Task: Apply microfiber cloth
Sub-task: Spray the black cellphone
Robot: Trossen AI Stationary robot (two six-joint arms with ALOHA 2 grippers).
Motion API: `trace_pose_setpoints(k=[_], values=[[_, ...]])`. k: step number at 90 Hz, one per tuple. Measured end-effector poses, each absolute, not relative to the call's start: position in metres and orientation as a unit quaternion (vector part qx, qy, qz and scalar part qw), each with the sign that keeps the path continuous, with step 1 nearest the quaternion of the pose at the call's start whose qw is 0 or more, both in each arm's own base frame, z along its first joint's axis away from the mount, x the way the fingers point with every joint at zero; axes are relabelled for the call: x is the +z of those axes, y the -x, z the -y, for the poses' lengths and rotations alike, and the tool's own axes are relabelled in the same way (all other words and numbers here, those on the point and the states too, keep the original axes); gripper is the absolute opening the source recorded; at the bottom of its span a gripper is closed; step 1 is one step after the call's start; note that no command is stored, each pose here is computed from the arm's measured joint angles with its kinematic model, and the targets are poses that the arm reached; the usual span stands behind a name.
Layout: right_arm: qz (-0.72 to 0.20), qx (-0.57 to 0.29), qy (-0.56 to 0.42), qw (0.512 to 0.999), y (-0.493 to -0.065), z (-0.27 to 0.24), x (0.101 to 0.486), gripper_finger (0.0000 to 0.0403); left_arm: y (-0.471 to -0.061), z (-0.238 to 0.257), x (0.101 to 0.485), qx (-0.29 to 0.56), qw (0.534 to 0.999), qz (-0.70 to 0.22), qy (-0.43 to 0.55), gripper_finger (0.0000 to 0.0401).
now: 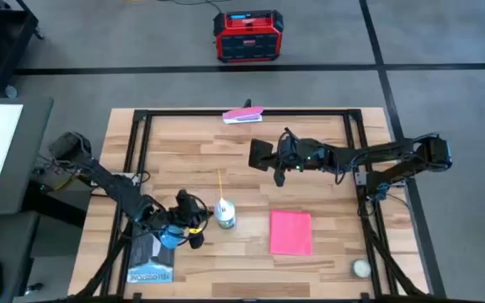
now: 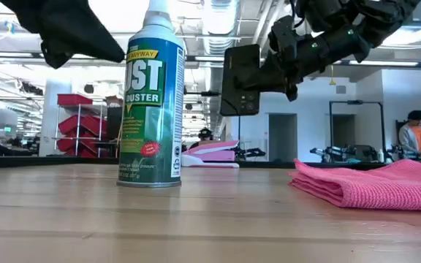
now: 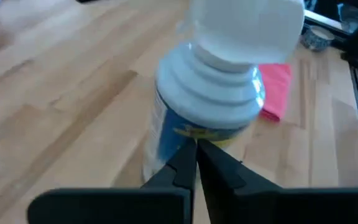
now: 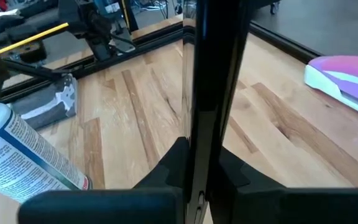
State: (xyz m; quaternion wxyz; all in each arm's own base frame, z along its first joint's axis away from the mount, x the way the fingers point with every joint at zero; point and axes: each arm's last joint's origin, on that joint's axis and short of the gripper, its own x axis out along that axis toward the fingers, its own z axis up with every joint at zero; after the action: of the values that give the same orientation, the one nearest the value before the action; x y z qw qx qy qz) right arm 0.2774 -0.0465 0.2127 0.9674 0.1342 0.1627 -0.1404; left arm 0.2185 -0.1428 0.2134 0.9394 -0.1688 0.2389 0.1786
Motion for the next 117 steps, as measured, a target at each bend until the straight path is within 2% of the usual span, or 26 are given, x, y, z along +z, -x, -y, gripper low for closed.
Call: trace_pose_setpoints(k=[29,56,70,88,107,117], values=[[-0.163,-0.140,-0.131,0.968,-0.277,0.047,0.213,0.0014,-0.235,0.135,0.189,0.210,0.930,-0.275,0.129,0.0000],[-0.163,-0.140,-0.131,0.968,-0.277,0.047,0.213,0.0014,-0.241,0.123,0.190,0.213,0.929,-0.288,0.095,0.0000],[-0.162,-0.145,-0.126,0.968,-0.277,0.048,0.213,0.0014,-0.228,0.116,0.191,0.237,0.916,-0.318,0.056,0.0000],[-0.134,-0.127,-0.109,0.977,-0.280,0.053,0.222,0.0014,-0.198,0.093,0.226,0.266,0.913,-0.310,0.002,0.0000],[-0.115,-0.075,-0.070,0.988,-0.284,0.072,0.243,0.0014,-0.183,0.076,0.292,0.211,0.943,-0.253,-0.046,0.0000],[-0.117,-0.074,-0.058,0.989,-0.285,0.088,0.245,0.0014,-0.184,0.070,0.318,0.176,0.950,-0.247,-0.073,0.0000]])
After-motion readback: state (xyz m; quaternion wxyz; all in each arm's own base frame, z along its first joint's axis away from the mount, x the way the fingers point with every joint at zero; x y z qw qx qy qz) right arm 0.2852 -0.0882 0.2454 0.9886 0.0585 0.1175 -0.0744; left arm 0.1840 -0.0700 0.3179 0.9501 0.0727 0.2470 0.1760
